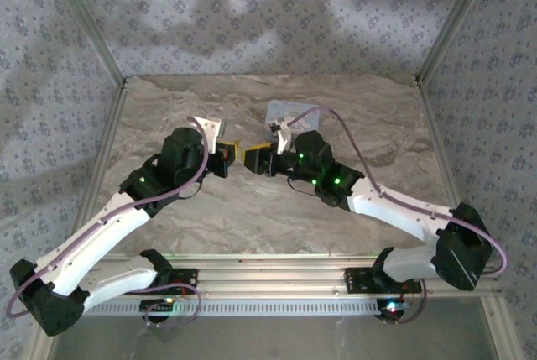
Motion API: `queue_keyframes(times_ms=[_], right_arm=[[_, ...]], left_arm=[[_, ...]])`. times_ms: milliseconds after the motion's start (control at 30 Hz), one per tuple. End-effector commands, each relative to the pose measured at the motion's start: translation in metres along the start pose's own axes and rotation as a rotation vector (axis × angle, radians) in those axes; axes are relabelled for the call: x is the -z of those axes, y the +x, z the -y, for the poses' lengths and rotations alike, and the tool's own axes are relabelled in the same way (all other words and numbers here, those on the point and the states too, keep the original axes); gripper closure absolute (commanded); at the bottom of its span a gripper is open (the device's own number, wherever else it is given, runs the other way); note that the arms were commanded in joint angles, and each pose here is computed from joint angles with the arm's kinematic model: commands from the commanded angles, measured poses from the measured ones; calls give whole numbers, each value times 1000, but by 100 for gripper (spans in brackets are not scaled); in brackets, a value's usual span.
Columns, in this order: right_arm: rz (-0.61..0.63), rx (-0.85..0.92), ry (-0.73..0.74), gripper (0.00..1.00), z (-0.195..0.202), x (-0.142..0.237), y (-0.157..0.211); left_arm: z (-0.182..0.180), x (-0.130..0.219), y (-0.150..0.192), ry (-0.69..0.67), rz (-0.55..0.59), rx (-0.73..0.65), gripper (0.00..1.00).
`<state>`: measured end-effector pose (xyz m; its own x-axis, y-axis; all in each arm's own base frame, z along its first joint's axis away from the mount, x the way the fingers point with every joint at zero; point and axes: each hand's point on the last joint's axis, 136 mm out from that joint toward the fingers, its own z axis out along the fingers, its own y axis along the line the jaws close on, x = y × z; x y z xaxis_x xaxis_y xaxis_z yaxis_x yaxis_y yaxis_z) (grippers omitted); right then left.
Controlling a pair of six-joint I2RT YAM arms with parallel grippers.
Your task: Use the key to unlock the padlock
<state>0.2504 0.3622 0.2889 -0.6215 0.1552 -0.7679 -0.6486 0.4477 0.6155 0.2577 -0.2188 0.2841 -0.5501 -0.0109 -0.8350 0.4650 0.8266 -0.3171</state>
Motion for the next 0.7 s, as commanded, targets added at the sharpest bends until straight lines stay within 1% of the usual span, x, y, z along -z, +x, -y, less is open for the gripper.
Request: queue_keyframes(times_ms=[0, 167, 233, 300, 367, 400, 467, 533, 667], right_arm=[[-4, 53, -38, 58, -16, -5, -7], [-15, 55, -31, 68, -13, -11, -4], [-22, 54, -33, 70, -13, -13, -2], [-28, 50, -30, 70, -12, -14, 0], [-30, 46, -29, 64, -12, -14, 1], [-33, 46, -29, 63, -12, -13, 2], [-37, 47, -26, 65, -11, -13, 3], [-34, 52, -28, 74, -11, -12, 3], [-28, 72, -24, 98, -12, -9, 1]], left_arm=[[13, 7, -9, 54, 10, 35, 100], [13, 5, -3, 64, -7, 51, 100], [14, 6, -2, 67, -5, 55, 100], [13, 6, -2, 65, -7, 53, 100], [13, 7, -1, 62, -8, 52, 100], [13, 7, -2, 61, -7, 52, 100], [12, 8, -3, 61, -2, 52, 100], [13, 9, -4, 61, 1, 52, 100], [13, 10, -4, 63, 4, 49, 100]])
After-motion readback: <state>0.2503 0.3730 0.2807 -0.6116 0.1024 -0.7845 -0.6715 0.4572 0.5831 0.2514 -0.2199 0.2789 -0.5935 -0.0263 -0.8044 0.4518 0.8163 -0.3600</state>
